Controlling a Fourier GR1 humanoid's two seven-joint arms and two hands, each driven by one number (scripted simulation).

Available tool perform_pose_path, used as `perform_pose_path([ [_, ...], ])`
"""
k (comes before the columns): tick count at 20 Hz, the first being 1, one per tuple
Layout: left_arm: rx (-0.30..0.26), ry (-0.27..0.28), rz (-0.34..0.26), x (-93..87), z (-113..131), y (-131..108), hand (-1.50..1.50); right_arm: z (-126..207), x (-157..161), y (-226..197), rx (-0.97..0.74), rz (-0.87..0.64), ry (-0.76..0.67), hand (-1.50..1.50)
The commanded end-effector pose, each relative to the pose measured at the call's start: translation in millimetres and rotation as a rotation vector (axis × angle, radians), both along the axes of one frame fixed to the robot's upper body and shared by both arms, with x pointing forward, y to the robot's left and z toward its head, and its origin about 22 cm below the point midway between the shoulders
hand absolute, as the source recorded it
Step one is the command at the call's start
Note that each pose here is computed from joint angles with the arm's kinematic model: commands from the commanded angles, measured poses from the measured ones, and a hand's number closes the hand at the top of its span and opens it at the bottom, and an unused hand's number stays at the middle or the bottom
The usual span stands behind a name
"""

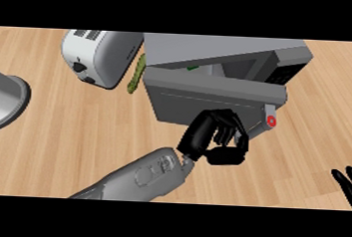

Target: Pick up the milk, place it into the microwave and close the microwave

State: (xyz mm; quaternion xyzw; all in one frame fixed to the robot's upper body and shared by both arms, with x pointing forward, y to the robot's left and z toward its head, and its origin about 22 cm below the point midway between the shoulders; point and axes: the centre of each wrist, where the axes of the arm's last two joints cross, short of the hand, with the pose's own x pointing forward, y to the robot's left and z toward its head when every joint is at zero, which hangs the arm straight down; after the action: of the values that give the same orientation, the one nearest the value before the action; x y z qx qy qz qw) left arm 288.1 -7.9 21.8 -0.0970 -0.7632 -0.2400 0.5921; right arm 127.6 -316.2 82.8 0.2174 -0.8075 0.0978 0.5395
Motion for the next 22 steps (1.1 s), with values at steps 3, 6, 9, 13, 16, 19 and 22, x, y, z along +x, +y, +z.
perform_pose_path([
  [3, -0.035, -0.014, 0.052, 29.1, 17.5, -1.0, 1.50, 11.9, 4.7, 3.6, -0.016, 0.017, 0.006, -1.50],
  [6, -0.068, 0.012, 0.088, 43.5, 27.5, 0.3, 1.50, 18.2, 3.3, 2.9, 0.001, 0.011, -0.004, -1.50],
  [9, -0.087, 0.020, 0.116, 52.4, 27.6, 4.2, 1.50, 22.8, 7.2, 5.1, -0.005, 0.020, -0.005, -1.50],
  [13, -0.121, 0.036, 0.123, 61.3, 32.0, 5.9, 1.50, 28.6, 7.6, 0.5, -0.012, 0.000, -0.012, -1.50],
  [16, -0.142, 0.038, 0.145, 63.5, 25.0, 11.3, 1.50, 30.0, 8.6, 0.9, -0.004, 0.010, -0.020, -1.50],
  [19, -0.161, 0.081, 0.149, 65.5, 28.9, 9.8, 1.50, 32.5, 8.0, 3.4, 0.011, 0.026, -0.018, -1.50],
  [22, -0.205, 0.108, 0.164, 63.7, 24.3, 12.7, 1.50, 34.6, 11.9, 1.1, 0.021, 0.010, -0.024, -1.50],
])
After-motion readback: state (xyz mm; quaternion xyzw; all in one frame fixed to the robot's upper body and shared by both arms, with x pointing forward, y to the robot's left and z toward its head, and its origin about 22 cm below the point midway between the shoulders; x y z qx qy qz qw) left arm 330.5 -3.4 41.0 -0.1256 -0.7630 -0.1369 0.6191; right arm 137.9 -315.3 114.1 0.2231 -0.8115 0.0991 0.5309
